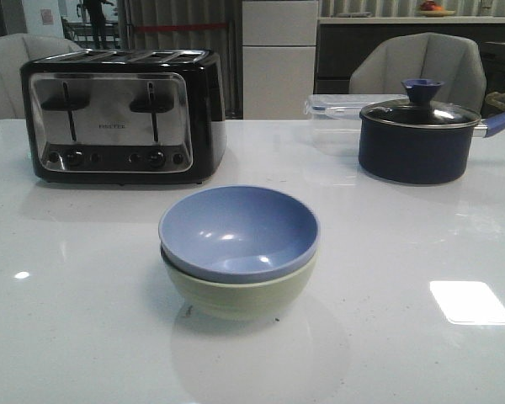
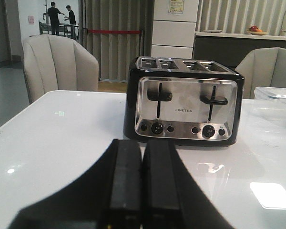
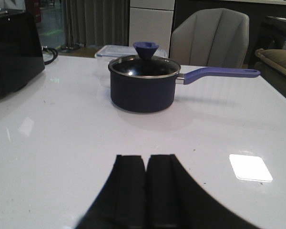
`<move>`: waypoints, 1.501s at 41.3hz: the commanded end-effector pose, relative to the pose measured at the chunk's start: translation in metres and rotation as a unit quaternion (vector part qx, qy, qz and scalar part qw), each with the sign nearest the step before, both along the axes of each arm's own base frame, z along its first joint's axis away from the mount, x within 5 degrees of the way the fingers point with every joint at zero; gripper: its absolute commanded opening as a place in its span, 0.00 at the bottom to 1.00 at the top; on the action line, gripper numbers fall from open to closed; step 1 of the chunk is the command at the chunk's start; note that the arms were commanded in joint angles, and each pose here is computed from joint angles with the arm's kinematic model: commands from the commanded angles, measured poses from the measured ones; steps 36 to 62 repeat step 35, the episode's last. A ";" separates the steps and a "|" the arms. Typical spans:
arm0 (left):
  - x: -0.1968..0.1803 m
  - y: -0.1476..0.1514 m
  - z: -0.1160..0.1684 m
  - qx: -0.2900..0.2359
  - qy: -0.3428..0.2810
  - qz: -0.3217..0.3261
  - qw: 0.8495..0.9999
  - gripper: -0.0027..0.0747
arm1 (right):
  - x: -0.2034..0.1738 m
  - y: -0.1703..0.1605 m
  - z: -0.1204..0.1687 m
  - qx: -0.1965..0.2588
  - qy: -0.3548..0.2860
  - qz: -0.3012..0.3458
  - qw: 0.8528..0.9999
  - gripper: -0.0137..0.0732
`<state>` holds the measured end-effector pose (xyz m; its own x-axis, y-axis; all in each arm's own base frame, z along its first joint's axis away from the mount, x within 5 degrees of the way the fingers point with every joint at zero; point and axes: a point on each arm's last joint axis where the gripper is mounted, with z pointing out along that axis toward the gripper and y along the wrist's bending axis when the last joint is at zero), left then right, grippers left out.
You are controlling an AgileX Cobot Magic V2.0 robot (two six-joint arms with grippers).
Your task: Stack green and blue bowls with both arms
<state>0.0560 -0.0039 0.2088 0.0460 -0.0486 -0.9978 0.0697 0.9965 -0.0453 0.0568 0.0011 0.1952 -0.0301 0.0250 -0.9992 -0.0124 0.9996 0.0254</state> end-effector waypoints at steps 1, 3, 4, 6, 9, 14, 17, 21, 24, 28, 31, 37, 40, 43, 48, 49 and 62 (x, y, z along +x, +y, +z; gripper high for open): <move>-0.002 0.001 0.008 -0.008 -0.052 0.005 0.999 0.15 | -0.002 -0.002 0.014 0.029 -0.074 -0.008 0.997 0.22; -0.002 0.001 0.008 -0.008 -0.052 0.005 0.999 0.15 | -0.002 -0.002 0.013 0.025 -0.074 -0.008 0.997 0.22; -0.002 0.001 0.008 -0.008 -0.052 0.005 0.999 0.15 | -0.002 -0.002 0.013 0.024 -0.074 -0.008 0.997 0.22; -0.002 0.001 0.008 -0.008 -0.052 0.005 0.999 0.15 | -0.002 -0.001 0.013 0.017 -0.074 -0.009 0.997 0.22; -0.002 0.001 0.008 -0.008 -0.052 0.005 0.999 0.15 | -0.002 -0.002 0.014 0.014 -0.077 -0.009 0.997 0.22; -0.002 0.001 0.008 -0.008 -0.052 0.005 0.999 0.15 | -0.002 -0.002 0.014 0.014 -0.076 -0.009 0.997 0.22; -0.002 0.001 0.008 -0.008 -0.052 0.005 0.999 0.15 | -0.002 -0.002 0.014 0.014 -0.076 -0.009 0.997 0.22; -0.002 0.001 0.008 -0.008 -0.052 0.005 0.999 0.15 | -0.002 -0.002 0.014 0.014 -0.076 -0.009 0.997 0.22; -0.002 0.001 0.008 -0.008 -0.052 0.005 0.999 0.15 | -0.002 -0.002 0.014 0.014 -0.076 -0.009 0.997 0.22; -0.002 0.001 0.008 -0.008 -0.052 0.005 0.999 0.15 | -0.002 -0.002 0.014 0.014 -0.076 -0.009 0.997 0.22; -0.002 0.001 0.008 -0.008 -0.052 0.005 0.999 0.15 | -0.002 -0.002 0.014 0.014 -0.076 -0.009 0.997 0.22; -0.002 0.001 0.008 -0.008 -0.052 0.005 0.999 0.15 | -0.002 -0.002 0.014 0.014 -0.076 -0.009 0.997 0.22; -0.002 0.001 0.008 -0.008 -0.052 0.005 0.999 0.15 | -0.002 -0.002 0.014 0.014 -0.076 -0.009 0.997 0.22; -0.002 0.001 0.008 -0.008 -0.052 0.005 0.999 0.15 | -0.002 -0.002 0.014 0.014 -0.076 -0.009 0.997 0.22; -0.002 0.001 0.008 -0.008 -0.052 0.005 0.999 0.15 | -0.002 -0.002 0.014 0.014 -0.076 -0.009 0.997 0.22; -0.002 0.001 0.008 -0.008 -0.052 0.005 0.999 0.15 | -0.002 -0.002 0.014 0.014 -0.076 -0.009 0.997 0.22; -0.002 0.001 0.008 -0.008 -0.052 0.005 0.999 0.15 | -0.002 -0.002 0.014 0.014 -0.076 -0.009 0.997 0.22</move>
